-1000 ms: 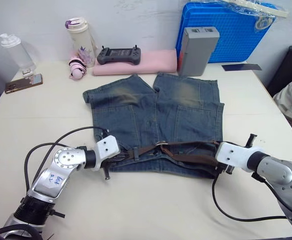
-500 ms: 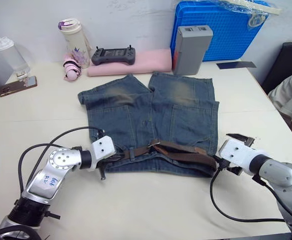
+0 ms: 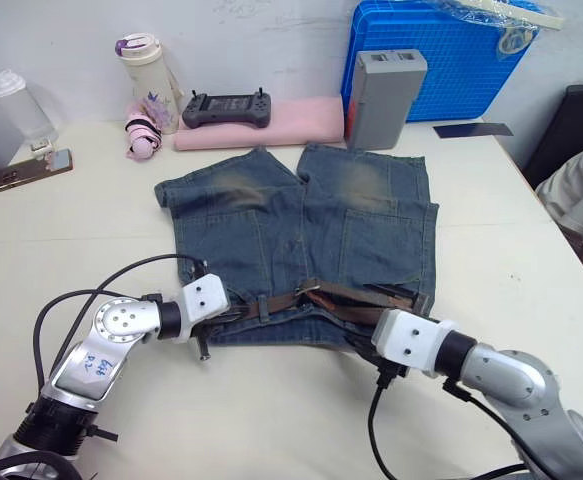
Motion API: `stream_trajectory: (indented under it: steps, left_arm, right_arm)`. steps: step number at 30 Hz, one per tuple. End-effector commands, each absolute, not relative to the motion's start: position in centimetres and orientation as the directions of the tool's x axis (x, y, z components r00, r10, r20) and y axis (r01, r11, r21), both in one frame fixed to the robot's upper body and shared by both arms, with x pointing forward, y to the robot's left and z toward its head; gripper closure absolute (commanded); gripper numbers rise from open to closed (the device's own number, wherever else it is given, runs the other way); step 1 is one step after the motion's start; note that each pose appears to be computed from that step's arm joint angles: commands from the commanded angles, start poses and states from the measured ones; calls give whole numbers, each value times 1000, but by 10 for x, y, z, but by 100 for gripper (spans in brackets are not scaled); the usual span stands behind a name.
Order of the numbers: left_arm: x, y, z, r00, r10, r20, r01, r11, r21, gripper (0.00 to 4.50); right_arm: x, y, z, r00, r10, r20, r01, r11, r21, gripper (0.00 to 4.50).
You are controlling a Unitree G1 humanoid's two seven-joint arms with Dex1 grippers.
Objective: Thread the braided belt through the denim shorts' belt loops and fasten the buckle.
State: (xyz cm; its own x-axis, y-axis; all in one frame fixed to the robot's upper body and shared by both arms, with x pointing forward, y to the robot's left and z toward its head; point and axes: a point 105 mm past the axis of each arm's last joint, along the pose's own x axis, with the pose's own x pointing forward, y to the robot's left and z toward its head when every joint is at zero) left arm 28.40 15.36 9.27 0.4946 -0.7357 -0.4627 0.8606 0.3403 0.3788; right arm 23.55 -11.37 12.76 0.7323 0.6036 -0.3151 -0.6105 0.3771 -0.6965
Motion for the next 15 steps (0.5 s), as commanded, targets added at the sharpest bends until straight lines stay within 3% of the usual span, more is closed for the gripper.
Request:
stream_trajectory:
  steps: [1, 6, 10, 13, 15]
  left_arm:
    - [278, 189, 70, 533, -623, -572, 840, 309, 446, 450]
    - [285, 199, 80, 609, -594, -525, 773, 296, 562, 450]
    - [293, 199, 104, 674, -626, -391, 706, 390, 591, 450]
    - [287, 195, 129, 663, -693, -281, 724, 501, 474, 450]
    - [272, 192, 146, 600, -757, -259, 790, 508, 345, 450]
  right_arm:
    - [238, -116, 120, 790, 552, -268, -570, 499, -653, 8]
    - [238, -126, 103, 788, 523, -324, -602, 544, -585, 8]
    - [234, -128, 120, 741, 604, -292, -663, 593, -456, 8]
    - [226, -126, 134, 660, 697, -281, -744, 555, -371, 8]
    - [225, -128, 146, 621, 741, -256, -779, 547, -306, 8]
